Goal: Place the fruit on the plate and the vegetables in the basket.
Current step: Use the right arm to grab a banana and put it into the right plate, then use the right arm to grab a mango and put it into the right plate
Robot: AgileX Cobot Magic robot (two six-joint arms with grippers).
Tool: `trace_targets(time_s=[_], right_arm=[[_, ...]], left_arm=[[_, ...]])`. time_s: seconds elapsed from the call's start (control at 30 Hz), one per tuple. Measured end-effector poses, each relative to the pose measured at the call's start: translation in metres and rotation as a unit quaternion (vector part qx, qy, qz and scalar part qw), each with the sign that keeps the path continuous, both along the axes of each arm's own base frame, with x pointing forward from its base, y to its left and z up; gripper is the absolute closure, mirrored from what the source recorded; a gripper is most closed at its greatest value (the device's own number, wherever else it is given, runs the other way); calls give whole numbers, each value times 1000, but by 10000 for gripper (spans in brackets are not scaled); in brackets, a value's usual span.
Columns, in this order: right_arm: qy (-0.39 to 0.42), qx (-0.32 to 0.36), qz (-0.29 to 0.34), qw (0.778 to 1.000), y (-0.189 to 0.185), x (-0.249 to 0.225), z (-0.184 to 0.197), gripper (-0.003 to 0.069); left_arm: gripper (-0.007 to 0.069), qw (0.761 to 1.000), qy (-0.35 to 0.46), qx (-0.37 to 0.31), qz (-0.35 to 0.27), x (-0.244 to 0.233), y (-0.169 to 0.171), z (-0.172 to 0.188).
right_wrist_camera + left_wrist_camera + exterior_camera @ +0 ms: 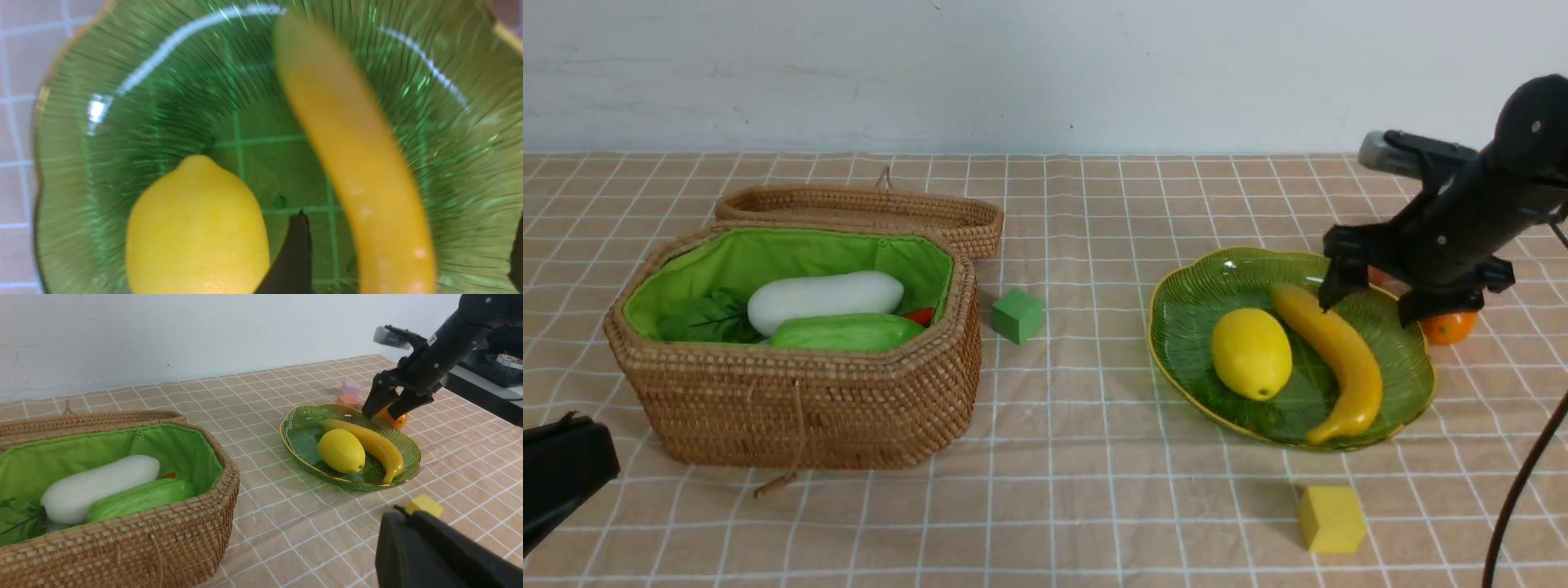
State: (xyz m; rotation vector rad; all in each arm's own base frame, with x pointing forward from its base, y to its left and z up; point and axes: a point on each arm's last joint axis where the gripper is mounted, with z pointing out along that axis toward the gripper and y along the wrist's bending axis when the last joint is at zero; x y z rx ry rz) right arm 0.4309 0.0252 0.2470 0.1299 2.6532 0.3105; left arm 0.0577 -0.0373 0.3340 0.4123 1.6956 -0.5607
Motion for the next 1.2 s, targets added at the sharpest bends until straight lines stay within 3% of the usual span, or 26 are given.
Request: trace_targets(time_s=[0.13, 0.23, 0.37, 0.67, 0.8, 1.0, 1.2], right_arm=[[-33, -26, -38, 998, -27, 3, 30, 8], [-40, -39, -82, 995, -55, 8, 33, 29], [-29, -34, -115, 992, -81, 23, 9, 39], [9, -25, -115, 993, -86, 59, -60, 54], [31, -27, -112, 993, -87, 62, -79, 113], [33, -55, -101, 993, -90, 59, -70, 126], [13, -40, -83, 996, -75, 35, 1, 126]], left_arm=[[614, 1000, 0, 0, 0, 0, 0, 0], [614, 1000, 0, 0, 0, 0, 0, 0], [614, 1000, 0, 0, 0, 0, 0, 0], [614, 1000, 2, 0, 1, 0, 0, 0], [614, 1000, 2, 0, 1, 0, 0, 0], [615, 1000, 3, 0, 1, 0, 0, 0], [615, 1000, 2, 1, 1, 0, 0, 0]])
